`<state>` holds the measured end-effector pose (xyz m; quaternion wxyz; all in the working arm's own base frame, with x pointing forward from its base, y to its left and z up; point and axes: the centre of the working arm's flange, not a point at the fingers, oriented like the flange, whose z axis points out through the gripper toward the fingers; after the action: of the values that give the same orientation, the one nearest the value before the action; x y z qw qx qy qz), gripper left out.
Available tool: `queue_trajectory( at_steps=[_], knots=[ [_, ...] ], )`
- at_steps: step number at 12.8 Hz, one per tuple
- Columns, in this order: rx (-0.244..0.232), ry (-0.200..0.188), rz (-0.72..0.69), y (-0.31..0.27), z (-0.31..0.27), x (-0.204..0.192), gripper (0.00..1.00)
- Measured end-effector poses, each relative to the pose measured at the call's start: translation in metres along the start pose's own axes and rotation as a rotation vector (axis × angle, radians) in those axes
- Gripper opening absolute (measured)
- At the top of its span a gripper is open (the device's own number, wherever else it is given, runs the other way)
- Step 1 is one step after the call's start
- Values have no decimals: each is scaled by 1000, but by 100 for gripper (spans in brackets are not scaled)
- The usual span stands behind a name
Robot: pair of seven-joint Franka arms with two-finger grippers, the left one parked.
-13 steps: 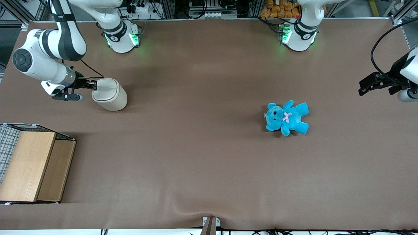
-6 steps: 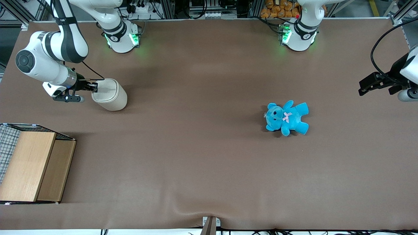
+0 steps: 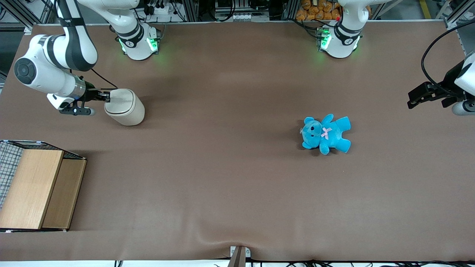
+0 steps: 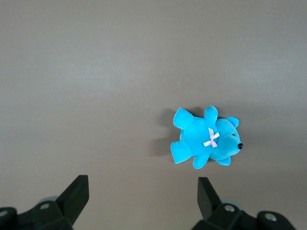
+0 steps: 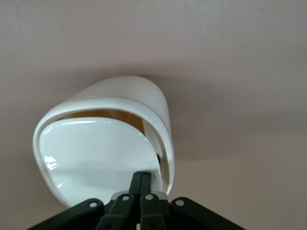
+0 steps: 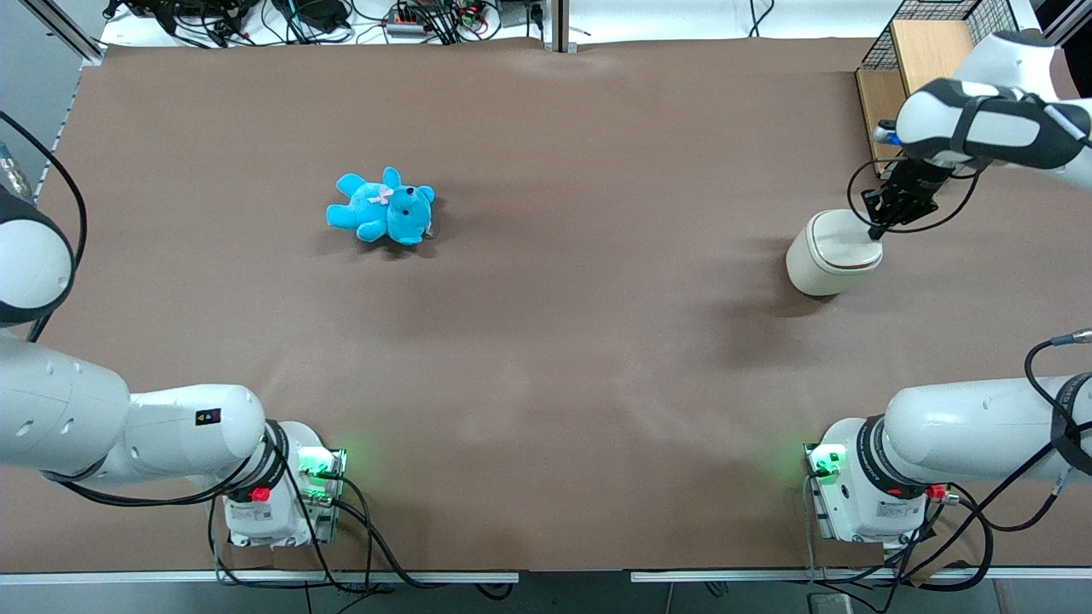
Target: Open trash can with right arm
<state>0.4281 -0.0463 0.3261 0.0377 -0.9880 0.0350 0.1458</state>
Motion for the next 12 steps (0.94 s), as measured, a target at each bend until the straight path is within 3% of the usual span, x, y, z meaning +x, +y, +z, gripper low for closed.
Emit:
queue_trajectory(
  at_steps=[8, 10, 12],
  knots=[
    [-1, -53, -31, -17, -78, 6, 1],
    [-5, -55, -46, -26, -106, 6, 5],
    [-7, -50, -53, -30, -128, 5, 26]
  ],
)
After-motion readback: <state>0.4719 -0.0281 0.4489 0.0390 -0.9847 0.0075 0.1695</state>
